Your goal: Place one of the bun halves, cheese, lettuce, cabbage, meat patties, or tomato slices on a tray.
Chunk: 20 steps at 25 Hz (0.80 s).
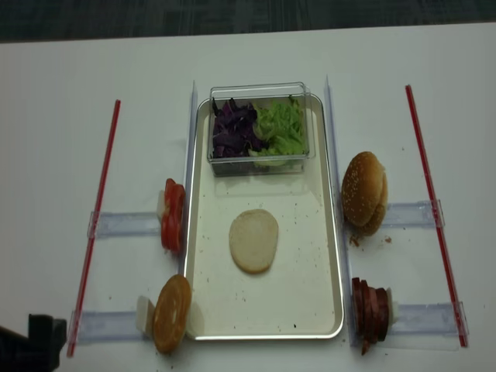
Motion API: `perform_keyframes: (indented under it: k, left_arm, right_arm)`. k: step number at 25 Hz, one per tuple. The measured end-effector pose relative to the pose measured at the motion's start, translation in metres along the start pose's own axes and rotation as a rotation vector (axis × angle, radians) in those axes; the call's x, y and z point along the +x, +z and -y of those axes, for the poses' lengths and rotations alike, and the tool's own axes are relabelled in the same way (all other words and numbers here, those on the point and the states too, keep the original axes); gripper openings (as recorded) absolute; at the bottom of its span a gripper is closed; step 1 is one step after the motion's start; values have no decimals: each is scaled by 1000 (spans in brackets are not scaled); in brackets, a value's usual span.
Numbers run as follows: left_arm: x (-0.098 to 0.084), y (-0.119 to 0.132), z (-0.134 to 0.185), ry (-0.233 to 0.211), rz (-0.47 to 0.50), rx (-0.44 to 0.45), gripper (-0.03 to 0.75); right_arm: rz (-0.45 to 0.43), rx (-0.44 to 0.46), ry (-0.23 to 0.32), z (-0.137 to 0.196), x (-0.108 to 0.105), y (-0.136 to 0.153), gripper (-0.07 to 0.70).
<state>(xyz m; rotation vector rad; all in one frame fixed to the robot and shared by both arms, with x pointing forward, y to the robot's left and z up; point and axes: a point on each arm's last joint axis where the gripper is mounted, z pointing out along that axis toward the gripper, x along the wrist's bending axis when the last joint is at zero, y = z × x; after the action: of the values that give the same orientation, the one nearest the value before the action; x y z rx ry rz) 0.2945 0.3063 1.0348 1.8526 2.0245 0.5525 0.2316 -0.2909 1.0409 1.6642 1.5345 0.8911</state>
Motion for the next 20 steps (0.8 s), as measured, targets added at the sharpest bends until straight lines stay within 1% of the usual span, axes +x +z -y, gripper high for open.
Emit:
perform_keyframes:
  k: [4,9,14,20]
  left_arm:
    - [2,-11,12,-7,11,-104,653]
    - [3,-21,25,-16,28,-214,653]
    - [3,-29,38,-1,53,-322,653]
    - [2,-34,47,12,79,-388,653]
  right_arm:
    - [0,0,0,0,0,0,571]
    - [0,0,2,0,0,0,571]
    - [0,0,2,0,0,0,571]
    - [0,0,2,0,0,0,571]
